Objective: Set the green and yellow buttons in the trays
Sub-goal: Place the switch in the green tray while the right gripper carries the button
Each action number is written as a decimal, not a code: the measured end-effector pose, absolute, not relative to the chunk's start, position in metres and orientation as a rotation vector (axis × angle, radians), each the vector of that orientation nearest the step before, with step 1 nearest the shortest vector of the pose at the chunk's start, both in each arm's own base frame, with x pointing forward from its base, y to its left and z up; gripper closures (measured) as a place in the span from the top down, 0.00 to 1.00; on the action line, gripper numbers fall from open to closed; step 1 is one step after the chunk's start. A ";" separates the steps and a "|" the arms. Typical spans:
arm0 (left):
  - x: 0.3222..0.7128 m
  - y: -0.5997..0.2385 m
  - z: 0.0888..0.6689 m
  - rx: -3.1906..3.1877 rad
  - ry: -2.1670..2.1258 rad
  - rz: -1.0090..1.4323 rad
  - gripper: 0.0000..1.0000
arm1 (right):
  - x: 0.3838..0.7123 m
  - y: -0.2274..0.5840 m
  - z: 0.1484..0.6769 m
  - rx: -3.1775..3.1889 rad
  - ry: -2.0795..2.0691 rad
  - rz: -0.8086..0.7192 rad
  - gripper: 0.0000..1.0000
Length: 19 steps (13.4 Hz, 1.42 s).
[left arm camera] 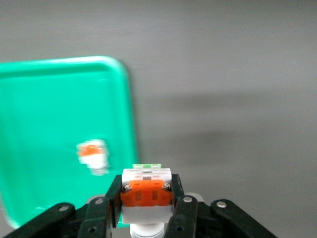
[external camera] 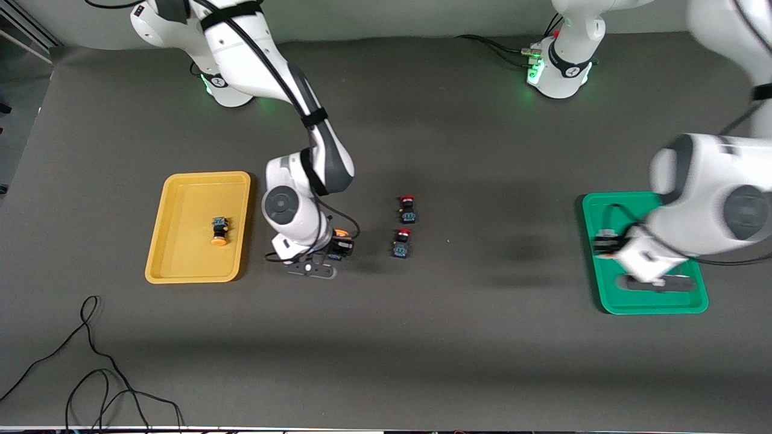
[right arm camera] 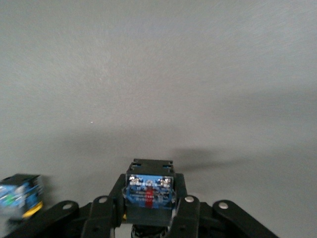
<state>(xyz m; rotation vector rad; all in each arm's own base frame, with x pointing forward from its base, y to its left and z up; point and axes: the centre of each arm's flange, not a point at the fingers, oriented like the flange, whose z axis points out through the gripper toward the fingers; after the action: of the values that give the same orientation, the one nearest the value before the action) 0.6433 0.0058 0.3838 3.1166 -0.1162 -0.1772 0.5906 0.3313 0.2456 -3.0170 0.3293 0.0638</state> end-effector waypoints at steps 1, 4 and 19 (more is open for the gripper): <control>0.641 0.057 0.380 3.103 -0.162 -0.180 0.42 | 0.597 0.315 0.281 -3.006 0.338 0.104 0.41; 0.628 0.154 0.355 3.092 -0.195 -0.213 0.42 | 0.601 0.251 0.381 -3.027 0.276 0.176 0.41; 0.635 0.193 0.203 3.109 -0.168 -0.216 0.94 | 0.551 -0.066 0.349 -3.048 -0.245 0.174 0.41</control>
<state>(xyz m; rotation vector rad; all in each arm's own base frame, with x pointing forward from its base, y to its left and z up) 0.6345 0.1933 0.2033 3.1094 -0.1676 -0.2159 0.5509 -0.0658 0.3487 -3.0478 -0.2455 0.1738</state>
